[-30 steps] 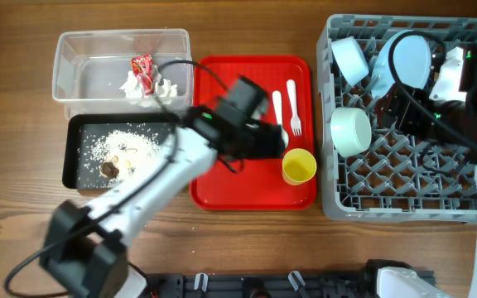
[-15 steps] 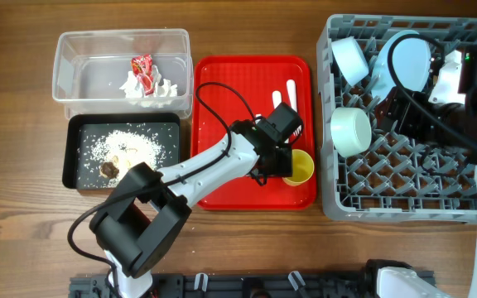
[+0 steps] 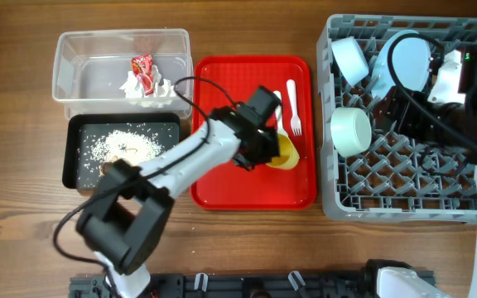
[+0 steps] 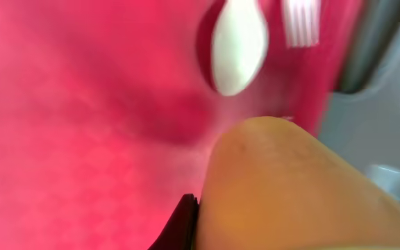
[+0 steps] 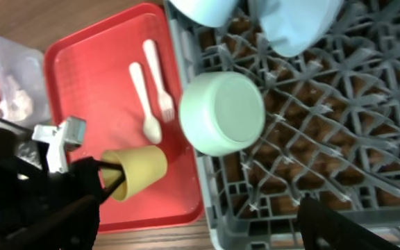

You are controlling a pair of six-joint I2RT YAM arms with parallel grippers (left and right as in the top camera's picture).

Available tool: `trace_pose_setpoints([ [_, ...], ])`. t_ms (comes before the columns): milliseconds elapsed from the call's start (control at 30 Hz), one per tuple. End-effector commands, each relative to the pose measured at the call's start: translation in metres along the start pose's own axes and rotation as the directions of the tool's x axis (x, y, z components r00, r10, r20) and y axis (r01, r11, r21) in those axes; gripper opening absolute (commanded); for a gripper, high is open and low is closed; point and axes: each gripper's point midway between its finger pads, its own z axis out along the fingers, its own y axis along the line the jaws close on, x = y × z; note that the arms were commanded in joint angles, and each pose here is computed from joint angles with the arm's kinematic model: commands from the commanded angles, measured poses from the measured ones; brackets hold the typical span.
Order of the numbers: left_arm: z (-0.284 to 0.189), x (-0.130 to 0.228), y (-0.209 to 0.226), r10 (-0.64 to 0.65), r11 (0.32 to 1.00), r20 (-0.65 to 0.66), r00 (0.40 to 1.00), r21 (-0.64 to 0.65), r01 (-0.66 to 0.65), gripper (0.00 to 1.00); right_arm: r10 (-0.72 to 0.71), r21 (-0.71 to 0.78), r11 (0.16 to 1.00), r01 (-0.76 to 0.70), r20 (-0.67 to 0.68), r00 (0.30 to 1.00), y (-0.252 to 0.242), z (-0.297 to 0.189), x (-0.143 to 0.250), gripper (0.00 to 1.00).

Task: Sort waste into correct bins and load items into the dishwasher rack
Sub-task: 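Reach the left gripper to the yellow cup and grasp it, then hand the yellow cup from the left gripper to the right gripper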

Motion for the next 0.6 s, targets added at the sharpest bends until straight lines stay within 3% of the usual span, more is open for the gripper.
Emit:
trace_pose_setpoints([
  [0, -0.062, -0.006, -0.030, 0.022, 0.968, -0.019, 1.000, 0.249, -0.016, 0.04, -0.103, -0.211, 0.974, 0.087, -0.067, 0.992, 0.030, 0.018, 0.014, 0.95],
  [67, -0.087, -0.007, -0.038, 0.061, 0.930, -0.039, 0.997, 0.365, -0.043, 0.04, -0.172, -0.346, 0.928, 0.136, -0.074, 0.982, 0.048, 0.024, 0.022, 0.95],
  [167, -0.132, -0.006, -0.046, 0.136, 0.826, -0.063, 0.989, 0.558, -0.078, 0.04, -0.272, -0.580, 0.790, 0.199, -0.041, 0.961, 0.080, 0.028, 0.037, 0.95],
  [267, -0.167, -0.004, -0.045, 0.178, 0.714, -0.095, 0.980, 0.698, -0.062, 0.04, -0.336, -0.808, 0.527, 0.264, 0.087, 0.938, 0.113, 0.015, 0.048, 0.95],
  [400, -0.194, 0.004, -0.048, 0.242, 0.591, -0.118, 0.963, 0.805, -0.050, 0.04, -0.312, -0.908, 0.299, 0.295, 0.199, 0.929, 0.128, 0.001, 0.051, 0.96],
  [467, -0.201, 0.010, -0.053, 0.275, 0.547, -0.119, 0.954, 0.835, -0.053, 0.04, -0.306, -0.919, 0.245, 0.309, 0.229, 0.924, 0.130, -0.001, 0.052, 0.95],
  [567, -0.200, 0.015, -0.057, 0.292, 0.542, -0.127, 0.948, 0.839, -0.055, 0.04, -0.315, -0.923, 0.197, 0.331, 0.261, 0.913, 0.135, -0.004, 0.054, 0.95],
])
